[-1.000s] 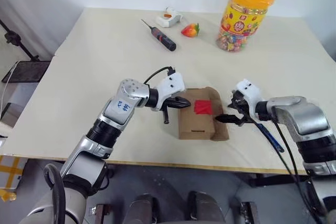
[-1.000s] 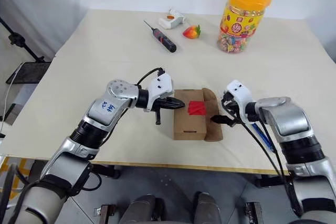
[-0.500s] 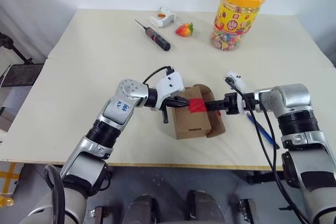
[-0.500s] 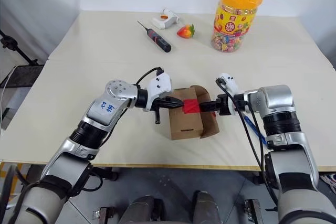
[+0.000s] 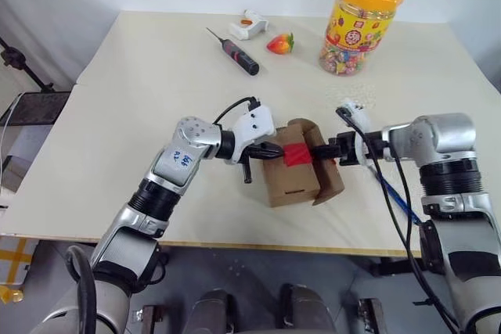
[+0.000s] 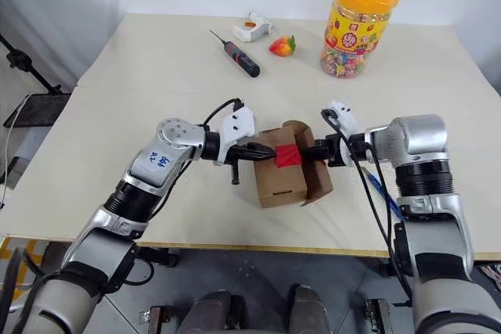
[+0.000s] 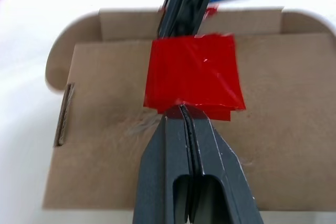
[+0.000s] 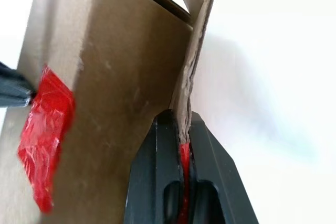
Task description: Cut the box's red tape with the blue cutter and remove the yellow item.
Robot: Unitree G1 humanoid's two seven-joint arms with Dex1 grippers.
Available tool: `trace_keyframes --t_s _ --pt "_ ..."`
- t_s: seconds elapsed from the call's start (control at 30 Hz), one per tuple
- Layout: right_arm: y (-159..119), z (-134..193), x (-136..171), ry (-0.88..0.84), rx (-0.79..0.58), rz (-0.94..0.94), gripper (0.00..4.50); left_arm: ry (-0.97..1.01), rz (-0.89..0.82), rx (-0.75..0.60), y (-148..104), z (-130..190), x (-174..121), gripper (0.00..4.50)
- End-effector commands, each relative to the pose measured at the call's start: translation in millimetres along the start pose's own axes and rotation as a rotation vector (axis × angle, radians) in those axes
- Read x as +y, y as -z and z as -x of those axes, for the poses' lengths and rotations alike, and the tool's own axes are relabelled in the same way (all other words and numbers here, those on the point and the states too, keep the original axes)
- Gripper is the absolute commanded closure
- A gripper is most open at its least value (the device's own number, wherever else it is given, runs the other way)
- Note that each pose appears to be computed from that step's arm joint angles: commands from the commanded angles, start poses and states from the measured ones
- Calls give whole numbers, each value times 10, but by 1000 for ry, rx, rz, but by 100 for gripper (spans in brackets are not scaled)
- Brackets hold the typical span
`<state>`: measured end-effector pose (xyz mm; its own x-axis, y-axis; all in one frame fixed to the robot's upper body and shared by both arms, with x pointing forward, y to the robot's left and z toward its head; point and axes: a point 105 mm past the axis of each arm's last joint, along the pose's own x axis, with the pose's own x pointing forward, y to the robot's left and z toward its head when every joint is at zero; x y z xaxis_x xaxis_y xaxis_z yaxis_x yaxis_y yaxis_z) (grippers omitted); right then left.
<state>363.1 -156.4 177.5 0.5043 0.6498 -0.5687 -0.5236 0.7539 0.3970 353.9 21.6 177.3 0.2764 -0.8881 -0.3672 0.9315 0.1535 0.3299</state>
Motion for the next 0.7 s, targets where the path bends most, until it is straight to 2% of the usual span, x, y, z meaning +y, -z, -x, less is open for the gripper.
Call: trace_keyframes --t_s 0.03,0.43,0.57,0.7 --pt "-218 287 264 7 -86 102 449 -1 38 38 166 -30 -59 450" --pt "-277 509 550 154 -64 352 449 -59 49 9 168 -22 -9 450" --pt "-357 379 599 285 -42 398 449 -125 51 -2 186 193 112 450" --pt "-397 329 646 352 -39 402 449 -136 109 -157 -77 445 205 450"
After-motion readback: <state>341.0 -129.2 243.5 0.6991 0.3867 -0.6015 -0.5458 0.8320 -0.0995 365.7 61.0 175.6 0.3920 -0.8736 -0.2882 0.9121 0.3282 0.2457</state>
